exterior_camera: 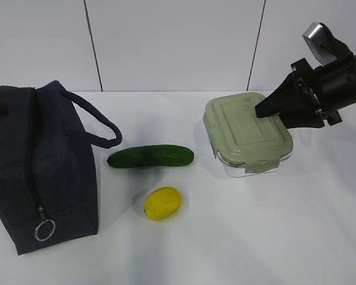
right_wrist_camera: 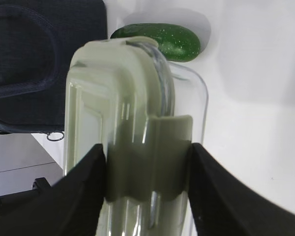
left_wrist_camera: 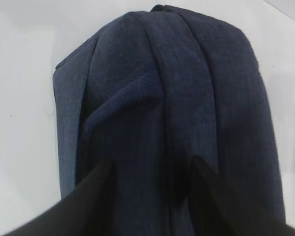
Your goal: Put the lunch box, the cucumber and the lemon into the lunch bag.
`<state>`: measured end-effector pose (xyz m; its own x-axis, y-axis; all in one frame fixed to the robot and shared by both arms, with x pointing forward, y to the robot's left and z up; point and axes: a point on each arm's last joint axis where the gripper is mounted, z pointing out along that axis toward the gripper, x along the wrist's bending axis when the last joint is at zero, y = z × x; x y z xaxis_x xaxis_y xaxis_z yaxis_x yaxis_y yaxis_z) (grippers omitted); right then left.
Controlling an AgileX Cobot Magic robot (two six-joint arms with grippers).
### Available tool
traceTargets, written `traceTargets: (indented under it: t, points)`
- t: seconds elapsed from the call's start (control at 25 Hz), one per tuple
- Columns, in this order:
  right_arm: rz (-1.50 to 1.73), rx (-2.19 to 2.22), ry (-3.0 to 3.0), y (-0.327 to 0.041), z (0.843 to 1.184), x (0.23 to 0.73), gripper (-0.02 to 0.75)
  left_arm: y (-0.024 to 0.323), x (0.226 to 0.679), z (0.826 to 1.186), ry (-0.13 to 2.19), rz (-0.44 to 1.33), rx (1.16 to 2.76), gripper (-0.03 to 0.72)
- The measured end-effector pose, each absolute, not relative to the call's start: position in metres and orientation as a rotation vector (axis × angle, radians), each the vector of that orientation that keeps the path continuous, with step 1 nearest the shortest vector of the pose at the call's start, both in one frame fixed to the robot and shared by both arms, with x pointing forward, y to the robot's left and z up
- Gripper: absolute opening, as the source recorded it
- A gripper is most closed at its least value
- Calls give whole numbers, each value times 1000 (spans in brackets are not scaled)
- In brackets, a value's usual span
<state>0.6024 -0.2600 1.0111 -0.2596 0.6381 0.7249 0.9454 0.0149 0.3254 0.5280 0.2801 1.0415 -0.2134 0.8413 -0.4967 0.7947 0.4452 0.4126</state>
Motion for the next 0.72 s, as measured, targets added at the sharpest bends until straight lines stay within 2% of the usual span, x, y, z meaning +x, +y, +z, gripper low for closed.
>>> traceTargets:
  t: [0.24, 0.4, 0.72]
  points:
    - [-1122, -1617, -1929, -260, 1011, 602, 389, 280, 537, 1030, 2052, 65, 1349, 122]
    - [-1131, -1617, -1920, -260, 1012, 603, 389, 280, 538, 1028, 2059, 55, 1340, 21]
    - [-1175, -1671, -1851, -257, 1033, 609, 389, 278, 547, 1050, 2003, 61, 1339, -3]
